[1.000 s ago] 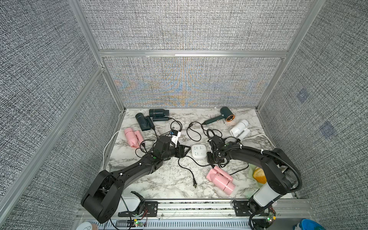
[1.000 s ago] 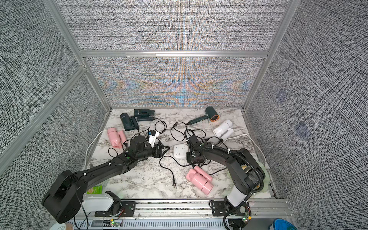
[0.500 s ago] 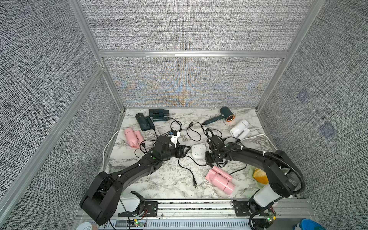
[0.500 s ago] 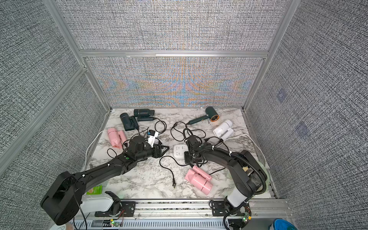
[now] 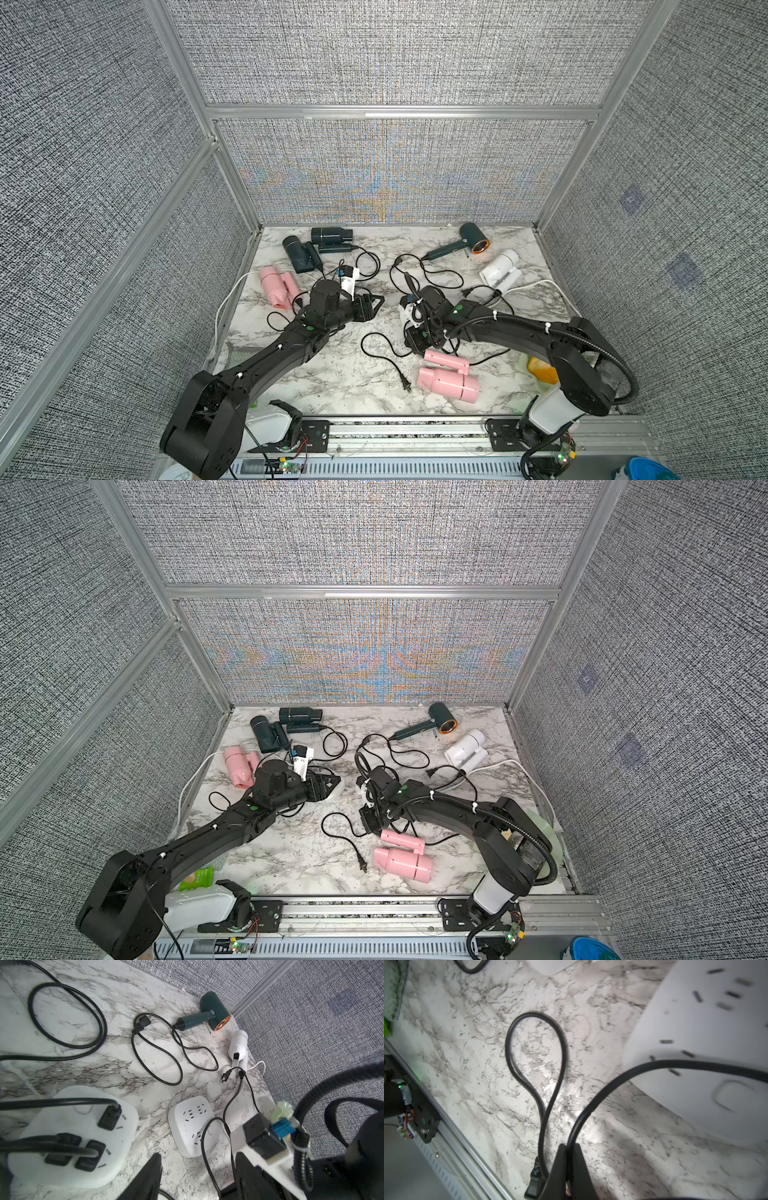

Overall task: Charge the blow dryers
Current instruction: Adjust the blow dryer at the center of the board, then pick up the plug from the center of the board.

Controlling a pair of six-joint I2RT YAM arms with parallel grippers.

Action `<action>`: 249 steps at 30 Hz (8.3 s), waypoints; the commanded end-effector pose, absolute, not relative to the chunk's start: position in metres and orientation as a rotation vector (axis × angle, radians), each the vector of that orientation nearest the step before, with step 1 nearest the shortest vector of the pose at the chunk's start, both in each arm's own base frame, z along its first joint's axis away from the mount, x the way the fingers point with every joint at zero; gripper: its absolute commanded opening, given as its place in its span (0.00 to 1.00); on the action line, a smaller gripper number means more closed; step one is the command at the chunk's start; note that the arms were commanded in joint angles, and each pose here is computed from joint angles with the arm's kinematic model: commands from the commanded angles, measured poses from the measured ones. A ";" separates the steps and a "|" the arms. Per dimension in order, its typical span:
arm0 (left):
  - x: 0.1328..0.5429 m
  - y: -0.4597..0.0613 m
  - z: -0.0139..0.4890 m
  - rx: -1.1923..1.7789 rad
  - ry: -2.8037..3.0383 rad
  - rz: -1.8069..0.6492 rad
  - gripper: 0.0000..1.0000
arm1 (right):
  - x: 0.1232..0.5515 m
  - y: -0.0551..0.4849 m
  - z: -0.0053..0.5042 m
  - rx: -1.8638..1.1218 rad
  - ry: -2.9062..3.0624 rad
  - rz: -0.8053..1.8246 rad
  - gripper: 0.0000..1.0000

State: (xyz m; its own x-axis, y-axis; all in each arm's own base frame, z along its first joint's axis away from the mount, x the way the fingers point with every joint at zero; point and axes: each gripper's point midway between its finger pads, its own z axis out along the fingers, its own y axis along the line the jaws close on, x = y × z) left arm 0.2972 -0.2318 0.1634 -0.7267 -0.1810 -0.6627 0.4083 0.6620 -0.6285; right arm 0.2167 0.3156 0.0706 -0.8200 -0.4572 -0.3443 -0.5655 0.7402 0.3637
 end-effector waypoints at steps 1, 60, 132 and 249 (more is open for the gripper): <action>0.294 -0.225 0.161 0.172 2.171 -1.019 0.58 | 0.210 0.339 0.073 -0.899 2.673 0.757 0.04; 0.287 -0.207 0.177 0.201 2.057 -1.080 0.57 | 0.269 0.329 0.147 -0.653 2.339 0.795 0.43; 0.281 -0.238 0.170 0.309 2.042 -1.014 0.58 | 0.538 0.272 0.096 0.006 2.504 0.448 0.41; 0.323 -0.343 0.177 0.483 2.055 -1.166 0.33 | 0.374 0.280 0.212 -0.138 2.160 1.194 0.18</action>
